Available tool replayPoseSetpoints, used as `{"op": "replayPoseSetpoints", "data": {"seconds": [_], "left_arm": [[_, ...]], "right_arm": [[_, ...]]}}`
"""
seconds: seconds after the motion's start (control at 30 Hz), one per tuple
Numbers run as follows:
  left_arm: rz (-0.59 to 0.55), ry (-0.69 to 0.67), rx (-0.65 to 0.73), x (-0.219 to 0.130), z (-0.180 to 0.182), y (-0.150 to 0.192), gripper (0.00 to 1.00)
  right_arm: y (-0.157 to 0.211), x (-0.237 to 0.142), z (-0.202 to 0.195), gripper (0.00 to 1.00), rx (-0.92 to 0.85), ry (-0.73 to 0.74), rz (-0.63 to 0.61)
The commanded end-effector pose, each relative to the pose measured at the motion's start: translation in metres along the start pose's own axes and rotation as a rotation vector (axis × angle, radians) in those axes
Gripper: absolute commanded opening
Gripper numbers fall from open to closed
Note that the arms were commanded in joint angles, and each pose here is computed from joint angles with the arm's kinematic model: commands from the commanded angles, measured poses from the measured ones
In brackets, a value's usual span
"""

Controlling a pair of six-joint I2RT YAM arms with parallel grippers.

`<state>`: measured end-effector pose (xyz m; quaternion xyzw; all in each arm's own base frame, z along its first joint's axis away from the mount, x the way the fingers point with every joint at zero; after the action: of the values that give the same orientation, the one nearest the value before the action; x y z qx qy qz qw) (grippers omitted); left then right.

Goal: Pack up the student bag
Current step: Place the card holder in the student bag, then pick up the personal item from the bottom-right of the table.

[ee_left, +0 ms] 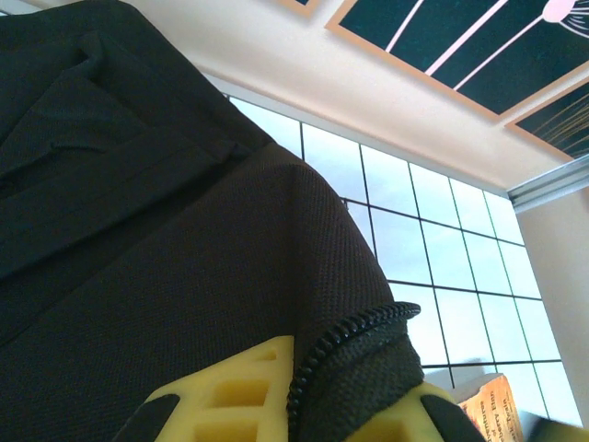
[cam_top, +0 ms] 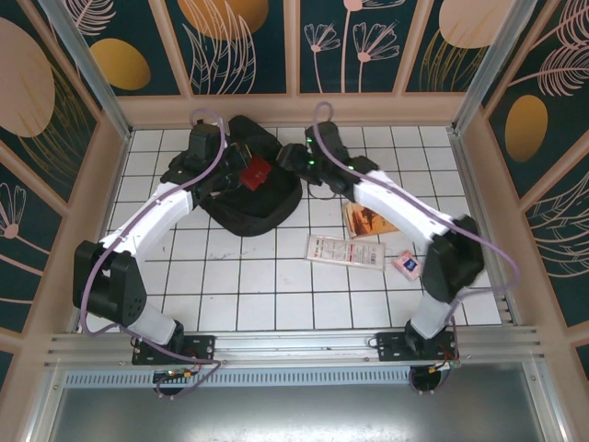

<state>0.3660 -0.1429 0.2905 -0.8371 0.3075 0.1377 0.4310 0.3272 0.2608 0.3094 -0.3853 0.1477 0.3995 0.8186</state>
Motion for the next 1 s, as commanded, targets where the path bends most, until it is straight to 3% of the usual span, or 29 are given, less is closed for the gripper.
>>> {"op": "replayPoseSetpoints", "data": {"seconds": [0.0, 0.03, 0.1, 0.23, 0.3, 0.67, 0.8, 0.97], "left_arm": [[-0.04, 0.056, -0.008, -0.007, -0.009, -0.008, 0.0], [-0.037, 0.057, -0.009, -0.006, -0.009, -0.008, 0.0], [-0.03, 0.059, -0.017, -0.004, -0.008, -0.007, 0.0], [-0.019, 0.068, -0.027, -0.002, -0.008, -0.006, 0.0], [-0.016, 0.064, -0.028, -0.001, -0.007, -0.005, 0.0], [-0.014, 0.064, -0.027, 0.0, -0.006, -0.004, 0.0], [-0.013, 0.064, -0.026, 0.0, -0.006, -0.004, 0.0], [-0.015, 0.064, -0.023, 0.0, -0.007, -0.004, 0.0]], "right_arm": [[0.012, -0.043, -0.048, 0.59, 0.023, 0.32, -0.058], [0.015, -0.055, -0.066, 0.61, 0.068, 0.42, -0.053], [0.021, -0.075, -0.106, 0.74, 0.171, 0.609, -0.038], [0.034, -0.101, -0.164, 0.85, 0.304, 0.85, 0.014], [0.041, -0.11, -0.184, 0.9, 0.351, 0.879, 0.03], [0.059, -0.119, -0.276, 0.92, 0.611, 0.866, 0.065], [0.063, -0.121, -0.282, 0.99, 0.632, 0.895, 0.078], [0.069, -0.126, -0.283, 0.99, 0.628, 0.949, 0.124]]}}
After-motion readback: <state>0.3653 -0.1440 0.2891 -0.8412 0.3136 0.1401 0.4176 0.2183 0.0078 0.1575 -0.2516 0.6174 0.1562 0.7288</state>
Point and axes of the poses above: each hand's point on the last joint's axis, 136 mm out from that joint toward the fingers, its own x axis out along the fingers, its own z axis along the line the jaws close on, y = z × x, the point moved 10 cm from there along -x, back along the fingers, and after that the axes turned 2 degrees about -x, right-handed, at the moved point
